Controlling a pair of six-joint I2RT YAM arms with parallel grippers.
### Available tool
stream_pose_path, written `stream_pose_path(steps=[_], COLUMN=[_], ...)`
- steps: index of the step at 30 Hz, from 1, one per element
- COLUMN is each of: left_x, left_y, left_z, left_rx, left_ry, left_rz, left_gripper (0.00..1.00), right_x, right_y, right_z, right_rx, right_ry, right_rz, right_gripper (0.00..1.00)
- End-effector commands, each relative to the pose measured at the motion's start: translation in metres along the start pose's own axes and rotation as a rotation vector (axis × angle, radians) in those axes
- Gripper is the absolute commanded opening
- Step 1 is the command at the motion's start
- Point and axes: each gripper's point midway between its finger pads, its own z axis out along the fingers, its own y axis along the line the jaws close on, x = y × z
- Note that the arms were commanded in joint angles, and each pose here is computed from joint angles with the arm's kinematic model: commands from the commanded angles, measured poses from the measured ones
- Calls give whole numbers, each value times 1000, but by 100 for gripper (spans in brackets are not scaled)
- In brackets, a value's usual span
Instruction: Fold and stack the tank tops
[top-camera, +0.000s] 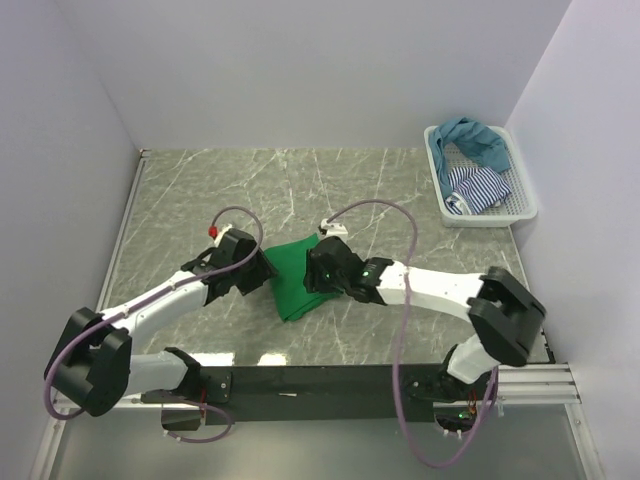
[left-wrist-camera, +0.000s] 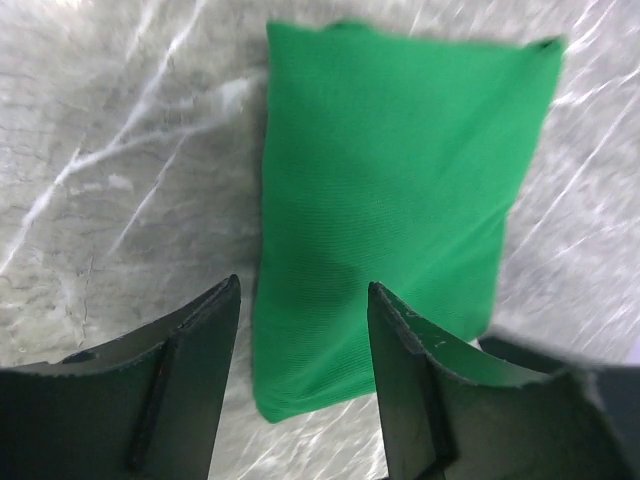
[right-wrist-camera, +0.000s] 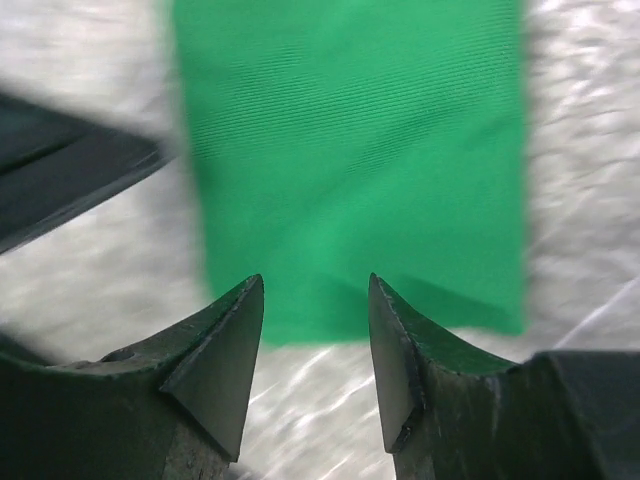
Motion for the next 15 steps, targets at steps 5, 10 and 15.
stream_pose_path(steps=[5, 10, 15], left_x=[15, 27, 27], left_y=[5, 14, 19], left_z=[12, 25, 37], left_rx=[21, 9, -31], left_ry=[94, 143, 160], left_rz=[62, 58, 86], left_gripper=[60, 57, 52], right_x=[46, 62, 64], right_y=[-59, -62, -52], right_z=[41, 40, 36], right_rx=[194, 176, 132], right_ry=[138, 166, 168], right_rz=[-132, -101, -87], right_gripper=[50, 47, 47])
